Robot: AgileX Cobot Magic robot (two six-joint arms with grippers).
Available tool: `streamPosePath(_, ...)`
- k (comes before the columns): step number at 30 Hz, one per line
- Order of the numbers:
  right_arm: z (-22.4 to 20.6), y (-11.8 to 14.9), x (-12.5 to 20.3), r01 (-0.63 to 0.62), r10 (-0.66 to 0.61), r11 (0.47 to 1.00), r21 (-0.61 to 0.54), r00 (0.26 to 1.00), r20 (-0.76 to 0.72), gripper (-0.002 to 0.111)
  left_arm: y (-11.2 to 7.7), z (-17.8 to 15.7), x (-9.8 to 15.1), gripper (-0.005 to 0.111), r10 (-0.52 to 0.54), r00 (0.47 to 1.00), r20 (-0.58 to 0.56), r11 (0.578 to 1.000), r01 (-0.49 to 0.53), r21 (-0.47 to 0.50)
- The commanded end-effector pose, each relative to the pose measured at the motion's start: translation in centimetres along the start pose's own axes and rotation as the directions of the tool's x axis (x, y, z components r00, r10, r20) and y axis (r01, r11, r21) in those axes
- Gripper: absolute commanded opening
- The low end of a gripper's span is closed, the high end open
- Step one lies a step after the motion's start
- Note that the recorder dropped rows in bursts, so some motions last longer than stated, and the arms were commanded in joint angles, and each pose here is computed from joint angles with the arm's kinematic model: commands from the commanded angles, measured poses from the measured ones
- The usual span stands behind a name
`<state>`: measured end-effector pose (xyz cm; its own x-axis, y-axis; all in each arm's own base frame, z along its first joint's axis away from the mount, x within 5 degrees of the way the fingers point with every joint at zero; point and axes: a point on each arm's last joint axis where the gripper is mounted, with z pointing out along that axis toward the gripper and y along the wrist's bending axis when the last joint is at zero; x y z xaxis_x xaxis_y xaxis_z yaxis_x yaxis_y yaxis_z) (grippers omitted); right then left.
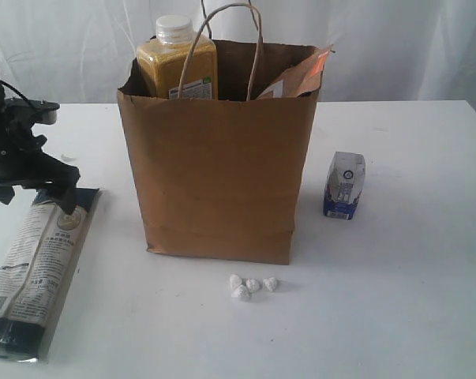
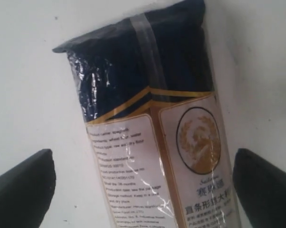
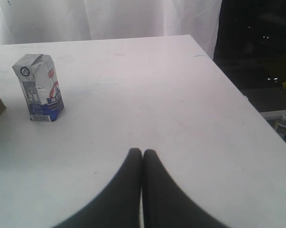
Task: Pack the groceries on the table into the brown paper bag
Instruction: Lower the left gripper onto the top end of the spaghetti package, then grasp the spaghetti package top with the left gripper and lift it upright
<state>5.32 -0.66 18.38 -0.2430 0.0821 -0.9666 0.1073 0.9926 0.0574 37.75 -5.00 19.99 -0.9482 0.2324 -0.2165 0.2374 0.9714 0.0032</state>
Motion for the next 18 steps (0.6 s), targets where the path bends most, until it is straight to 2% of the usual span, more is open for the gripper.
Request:
streamPosePath(1,0.0,0.0,0.1,0.005,-0.005,1.000,-0.003,1.000,0.007,0.000,-0.3,1.1,0.0,0.105,-0.008,0.999,-0.036,1.000,0.009,0.023)
streamPosePath(6,0.0,0.0,0.1,0.005,-0.005,1.000,-0.003,1.000,0.007,0.000,-0.4,1.6,-0.4,0.105,-0.022,1.000,0.003,0.999,0.022,0.033)
streamPosePath(11,0.0,0.0,0.1,0.005,-0.005,1.000,-0.003,1.000,0.007,0.000,-0.3,3.0,-0.3,0.105,-0.021,0.999,-0.032,0.999,0.022,0.036)
streamPosePath(18,0.0,0.0,0.1,0.005,-0.005,1.000,-0.003,1.000,0.007,0.000,-0.3,3.2,-0.3,0.105,-0.021,0.999,-0.034,0.999,0.022,0.035)
